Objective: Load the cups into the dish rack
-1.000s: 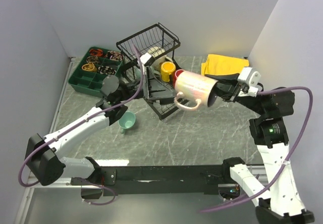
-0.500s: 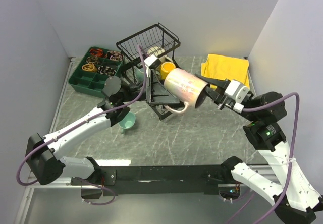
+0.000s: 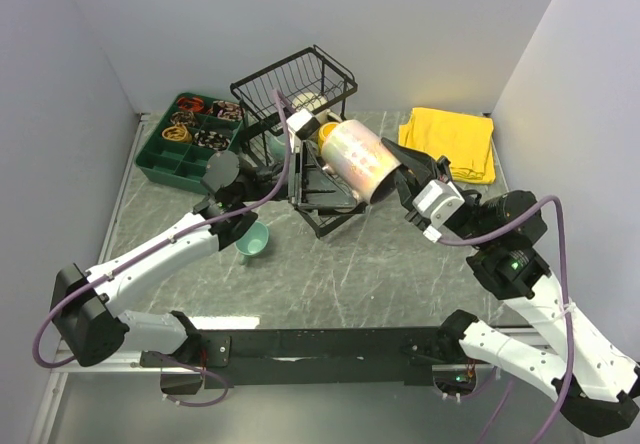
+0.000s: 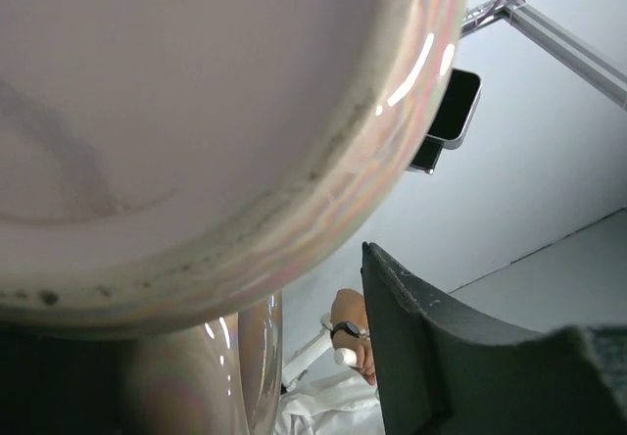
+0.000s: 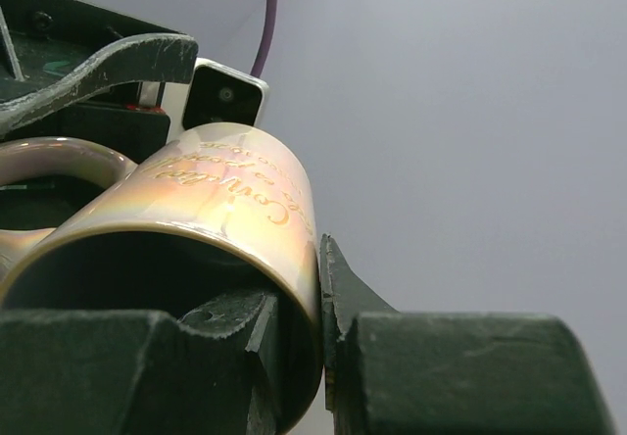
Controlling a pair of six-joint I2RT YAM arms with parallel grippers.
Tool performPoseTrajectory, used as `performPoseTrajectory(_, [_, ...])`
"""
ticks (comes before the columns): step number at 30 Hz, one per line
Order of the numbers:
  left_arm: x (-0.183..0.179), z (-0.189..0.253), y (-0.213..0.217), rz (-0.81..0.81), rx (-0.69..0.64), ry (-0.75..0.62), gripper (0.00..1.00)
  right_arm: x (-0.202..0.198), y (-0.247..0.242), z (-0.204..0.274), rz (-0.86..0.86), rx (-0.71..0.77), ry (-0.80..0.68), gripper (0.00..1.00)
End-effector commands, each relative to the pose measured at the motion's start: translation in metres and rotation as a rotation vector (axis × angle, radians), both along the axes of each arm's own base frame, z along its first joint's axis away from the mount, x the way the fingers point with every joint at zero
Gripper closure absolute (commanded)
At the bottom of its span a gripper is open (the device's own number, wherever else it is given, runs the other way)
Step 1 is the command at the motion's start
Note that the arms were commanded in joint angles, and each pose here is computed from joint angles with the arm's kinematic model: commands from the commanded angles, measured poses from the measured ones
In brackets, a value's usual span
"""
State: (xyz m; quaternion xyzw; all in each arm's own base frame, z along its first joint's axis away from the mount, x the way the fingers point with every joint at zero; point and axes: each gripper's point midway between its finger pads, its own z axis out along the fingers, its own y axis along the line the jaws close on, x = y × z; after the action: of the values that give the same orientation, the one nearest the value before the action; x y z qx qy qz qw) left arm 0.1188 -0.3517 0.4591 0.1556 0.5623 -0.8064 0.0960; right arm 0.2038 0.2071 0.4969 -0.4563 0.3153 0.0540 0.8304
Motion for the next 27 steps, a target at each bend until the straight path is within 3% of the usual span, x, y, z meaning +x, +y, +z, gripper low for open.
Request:
performPoseTrajectory(1, [-0.016, 0.027, 0.019, -0.010, -0.101, -0.150, 0.40, -0.018, -0.005, 0.020, 0.026, 0.037, -0.104, 1.00])
performPoseTrajectory(9, [-0.010, 0.021, 0.020, -0.016, -0.071, -0.172, 0.38, -0.021, -0.004, 0.004, 0.036, 0.004, -0.093, 1.00])
performPoseTrajectory(15, [-0.009, 0.017, 0.018, -0.018, -0.064, -0.170, 0.52, -0.016, -0.001, -0.004, 0.022, -0.005, -0.090, 1.00])
performPoseTrajectory(18, [-0.008, 0.019, 0.017, -0.007, -0.061, -0.180, 0.65, -0.013, 0.000, -0.011, 0.013, -0.014, -0.085, 1.00])
performPoseTrajectory(19, [-0.007, 0.019, 0.017, -0.002, -0.062, -0.189, 0.82, -0.013, 0.001, -0.013, 0.013, -0.011, -0.083, 1.00])
performPoseTrajectory(21, [-0.002, 0.017, 0.016, 0.033, -0.039, -0.221, 0.98, -0.011, 0.000, -0.020, 0.008, -0.013, -0.066, 1.00])
performPoseTrajectory(23, [0.007, 0.011, 0.018, 0.114, -0.001, -0.283, 0.99, -0.013, -0.003, -0.023, 0.008, -0.003, -0.048, 0.93])
performPoseTrajectory(25, [0.014, 0.013, 0.029, 0.185, 0.007, -0.332, 0.99, -0.012, -0.002, -0.035, 0.012, -0.012, -0.016, 0.74])
performPoseTrajectory(27, [0.022, 0.005, 0.034, 0.233, 0.013, -0.343, 0.99, -0.013, -0.002, -0.044, 0.017, -0.019, 0.002, 0.65])
